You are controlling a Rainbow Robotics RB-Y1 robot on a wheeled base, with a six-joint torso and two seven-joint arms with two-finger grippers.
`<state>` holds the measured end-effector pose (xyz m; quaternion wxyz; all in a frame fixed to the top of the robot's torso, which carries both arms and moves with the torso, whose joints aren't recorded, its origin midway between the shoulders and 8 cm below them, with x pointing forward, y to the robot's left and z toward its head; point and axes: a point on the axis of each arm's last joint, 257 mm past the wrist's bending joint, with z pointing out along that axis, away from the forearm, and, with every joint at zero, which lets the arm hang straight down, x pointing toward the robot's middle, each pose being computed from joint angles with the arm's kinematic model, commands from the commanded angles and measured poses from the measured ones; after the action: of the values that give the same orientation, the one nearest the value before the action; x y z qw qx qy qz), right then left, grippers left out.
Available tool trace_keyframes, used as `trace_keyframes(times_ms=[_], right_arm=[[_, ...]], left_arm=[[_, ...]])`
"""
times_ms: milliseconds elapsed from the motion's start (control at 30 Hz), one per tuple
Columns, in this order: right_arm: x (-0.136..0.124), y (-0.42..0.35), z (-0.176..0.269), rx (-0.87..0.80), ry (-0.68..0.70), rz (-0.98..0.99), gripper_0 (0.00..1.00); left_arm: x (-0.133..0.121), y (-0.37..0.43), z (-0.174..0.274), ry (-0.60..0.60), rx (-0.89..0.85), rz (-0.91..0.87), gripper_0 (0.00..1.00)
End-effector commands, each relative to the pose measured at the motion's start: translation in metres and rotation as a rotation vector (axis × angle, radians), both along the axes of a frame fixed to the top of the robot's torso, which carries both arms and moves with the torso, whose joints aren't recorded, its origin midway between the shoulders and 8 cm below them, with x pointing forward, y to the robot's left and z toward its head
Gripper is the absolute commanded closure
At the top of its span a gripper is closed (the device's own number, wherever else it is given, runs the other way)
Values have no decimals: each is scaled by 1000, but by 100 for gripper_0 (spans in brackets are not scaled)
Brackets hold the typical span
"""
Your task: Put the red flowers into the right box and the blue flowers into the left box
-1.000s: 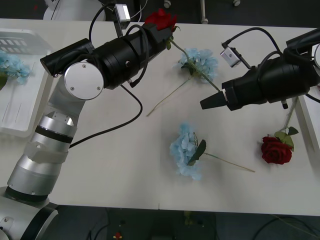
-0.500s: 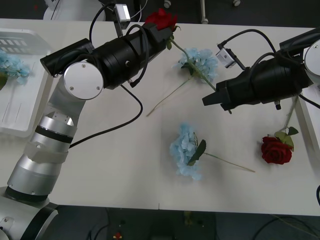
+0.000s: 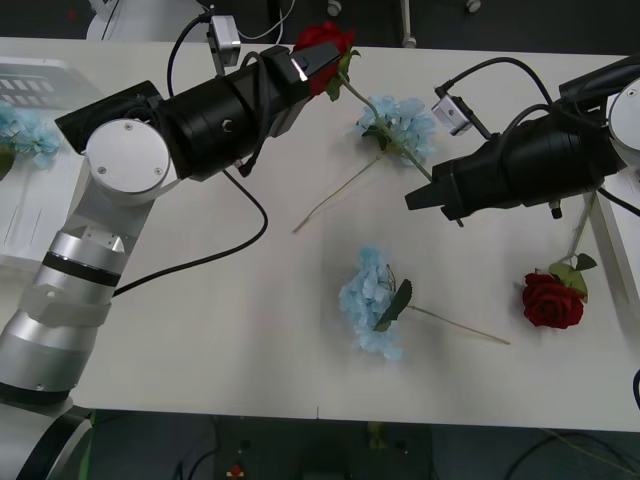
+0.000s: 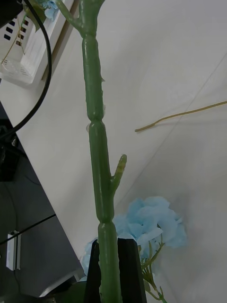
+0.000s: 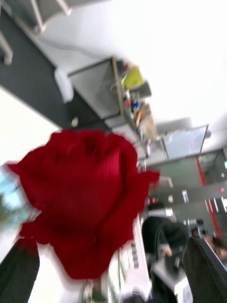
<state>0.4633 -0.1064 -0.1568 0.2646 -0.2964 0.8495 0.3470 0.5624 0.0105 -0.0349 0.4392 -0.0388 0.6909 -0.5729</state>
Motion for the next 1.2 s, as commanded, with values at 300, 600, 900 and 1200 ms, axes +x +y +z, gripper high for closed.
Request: trace_keyframes(times_ms=[300,600,900,1200], right_arm=[[60,-126,40,-259,-62,-328,100],[71,-343,63,-594,-77,-714,100],[32,-495,72,-891,-43,-851,100],[-1,-577,21,-1059,-8,-871,100]], left_arm=[[-25,127,-63,44,411,-38,13],[-42,170,-104,-106,721,-101,13],[-54,191,-123,-297,931,-180,12],[-69,181,-124,-480,962,-243,0]])
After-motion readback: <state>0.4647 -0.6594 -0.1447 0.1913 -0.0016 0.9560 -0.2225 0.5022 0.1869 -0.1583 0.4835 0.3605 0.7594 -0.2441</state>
